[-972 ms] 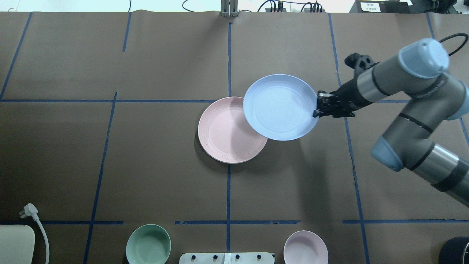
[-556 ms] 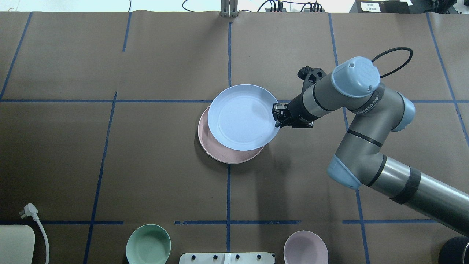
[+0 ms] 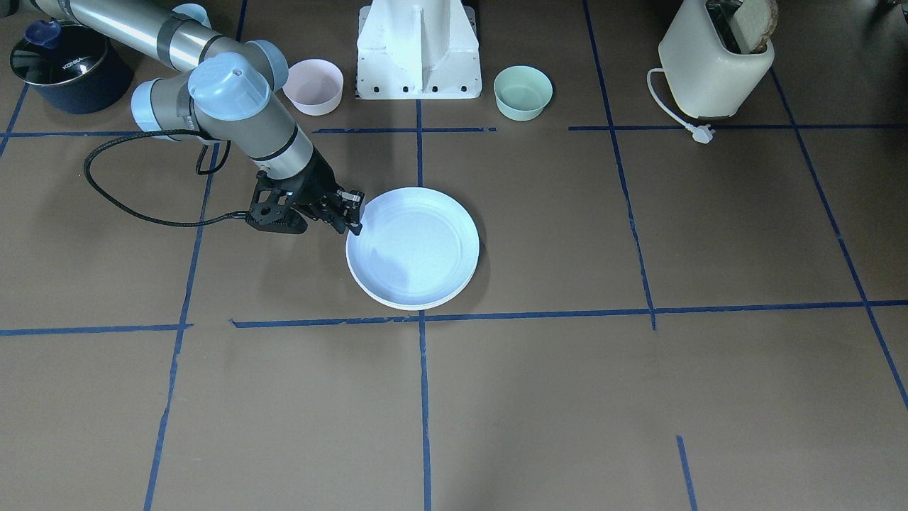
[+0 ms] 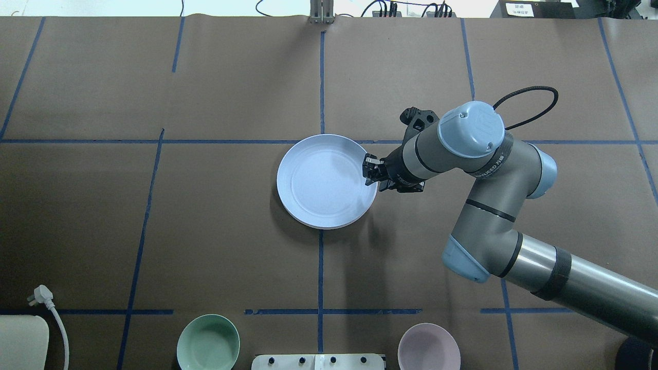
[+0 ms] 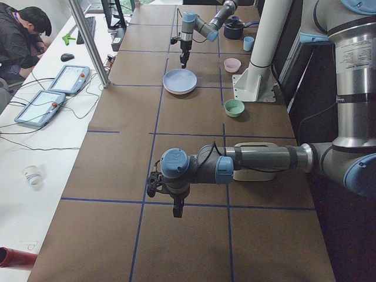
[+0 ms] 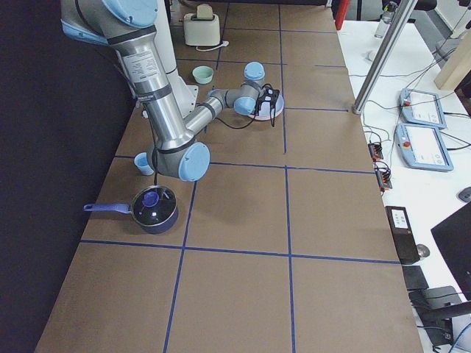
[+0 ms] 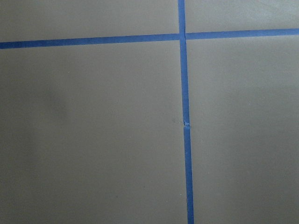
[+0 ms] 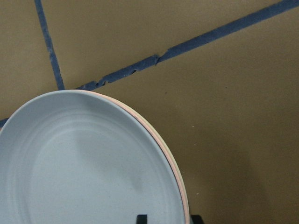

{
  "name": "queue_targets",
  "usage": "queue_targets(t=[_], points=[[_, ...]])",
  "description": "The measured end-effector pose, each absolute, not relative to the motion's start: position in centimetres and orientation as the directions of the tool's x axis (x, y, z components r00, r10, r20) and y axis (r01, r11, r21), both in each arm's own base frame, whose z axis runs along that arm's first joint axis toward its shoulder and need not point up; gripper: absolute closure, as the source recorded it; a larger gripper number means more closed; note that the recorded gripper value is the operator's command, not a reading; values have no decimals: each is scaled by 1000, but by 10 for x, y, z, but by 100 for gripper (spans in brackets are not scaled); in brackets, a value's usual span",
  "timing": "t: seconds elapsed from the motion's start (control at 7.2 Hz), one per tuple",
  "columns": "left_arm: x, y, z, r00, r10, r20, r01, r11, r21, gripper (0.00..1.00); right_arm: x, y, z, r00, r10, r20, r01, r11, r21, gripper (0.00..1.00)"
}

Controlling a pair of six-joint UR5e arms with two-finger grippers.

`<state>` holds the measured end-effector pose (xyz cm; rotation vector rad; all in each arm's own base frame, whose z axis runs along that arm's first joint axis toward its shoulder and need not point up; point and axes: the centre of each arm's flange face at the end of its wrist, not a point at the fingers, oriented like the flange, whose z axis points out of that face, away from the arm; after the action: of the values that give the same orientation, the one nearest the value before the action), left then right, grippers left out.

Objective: Stack three plates with pink and blue
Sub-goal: 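Open the right gripper and withdraw it away from the stack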

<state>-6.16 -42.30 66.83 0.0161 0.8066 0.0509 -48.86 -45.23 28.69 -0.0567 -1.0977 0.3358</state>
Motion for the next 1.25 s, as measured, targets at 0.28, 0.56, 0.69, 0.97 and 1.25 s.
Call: queue_targets(t=[0.28, 0.56, 0.69, 0.97, 1.25], points=[[-62, -424, 668, 692, 53, -720, -39, 999, 35, 0, -467, -474, 295, 456, 284, 843, -226, 954, -199, 0], [-59, -425, 667, 693, 54, -719, -46, 998, 31, 0, -394, -529, 329, 581, 176, 795, -145, 983, -111, 0], [-54, -426, 668, 693, 50, -719, -54, 998, 17, 0, -335, -555, 367, 629, 99, 771, -87, 995, -56, 0], [-50, -425, 665, 693, 24, -720, -63, 998, -27, 0, -192, -577, 468, 694, -63, 717, 26, 998, 63, 0], [-49, -426, 656, 693, 33, -720, -67, 998, -19, 0, -60, -557, 552, 724, -206, 658, 142, 978, 151, 0]])
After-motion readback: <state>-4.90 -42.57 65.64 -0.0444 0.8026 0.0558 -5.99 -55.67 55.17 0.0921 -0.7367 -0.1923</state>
